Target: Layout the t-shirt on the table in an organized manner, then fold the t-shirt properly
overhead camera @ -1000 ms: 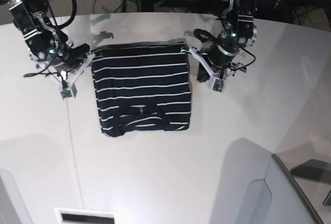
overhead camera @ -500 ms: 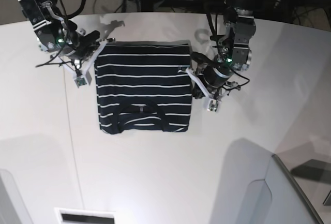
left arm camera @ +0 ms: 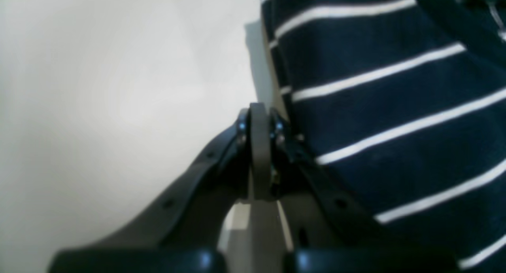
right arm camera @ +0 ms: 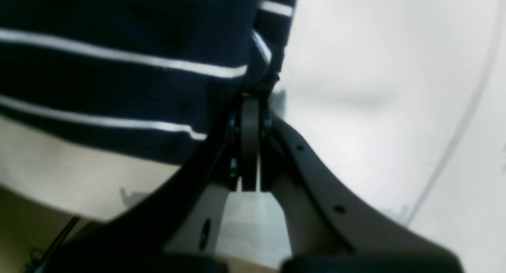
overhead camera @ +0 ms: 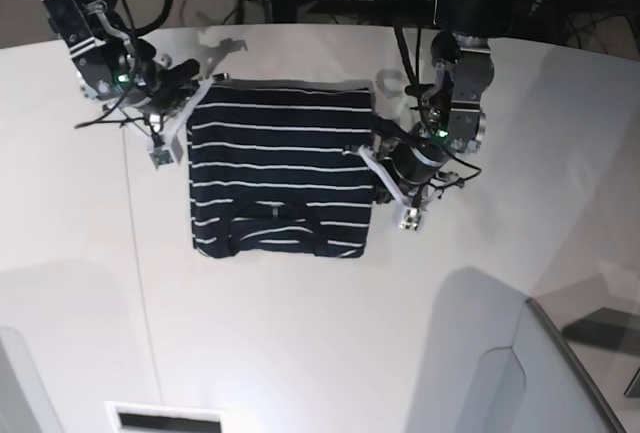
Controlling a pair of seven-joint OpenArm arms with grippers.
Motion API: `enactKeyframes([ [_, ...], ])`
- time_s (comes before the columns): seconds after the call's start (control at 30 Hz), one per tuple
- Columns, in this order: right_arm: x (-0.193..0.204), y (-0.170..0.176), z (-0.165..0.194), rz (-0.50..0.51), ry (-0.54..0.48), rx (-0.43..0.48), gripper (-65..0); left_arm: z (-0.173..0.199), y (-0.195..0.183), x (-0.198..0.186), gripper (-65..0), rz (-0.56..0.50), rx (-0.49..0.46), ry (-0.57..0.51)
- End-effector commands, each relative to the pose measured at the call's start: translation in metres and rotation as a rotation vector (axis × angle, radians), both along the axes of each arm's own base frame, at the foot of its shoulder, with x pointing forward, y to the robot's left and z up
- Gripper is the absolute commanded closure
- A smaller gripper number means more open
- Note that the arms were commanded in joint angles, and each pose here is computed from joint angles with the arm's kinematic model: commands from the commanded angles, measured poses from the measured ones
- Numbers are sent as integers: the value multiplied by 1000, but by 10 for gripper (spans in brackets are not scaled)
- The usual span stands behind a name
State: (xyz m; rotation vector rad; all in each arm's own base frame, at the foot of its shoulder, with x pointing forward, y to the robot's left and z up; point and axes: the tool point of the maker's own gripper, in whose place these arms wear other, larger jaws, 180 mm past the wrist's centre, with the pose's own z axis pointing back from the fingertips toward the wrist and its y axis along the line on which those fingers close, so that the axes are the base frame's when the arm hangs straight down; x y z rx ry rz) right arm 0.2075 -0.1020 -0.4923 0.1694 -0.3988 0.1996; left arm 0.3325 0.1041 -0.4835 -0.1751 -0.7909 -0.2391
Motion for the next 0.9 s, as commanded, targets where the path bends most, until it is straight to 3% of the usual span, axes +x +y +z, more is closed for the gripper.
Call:
enactKeyframes([
  [0.0,1,1,3,5,1,7,0,13,-3,15,0,5,-16,-46],
  [0.47,-2,5,3,26,4,6,0,25,-45,32,0,-50,-61,-76],
  [0.63,3,-1,4,19,-6,-10,0,19,-24,27,0,-45,-20,-65],
  [0.87,12,-65,14,-117,-39,-77,0,40,36,7,0,9,66,-128],
])
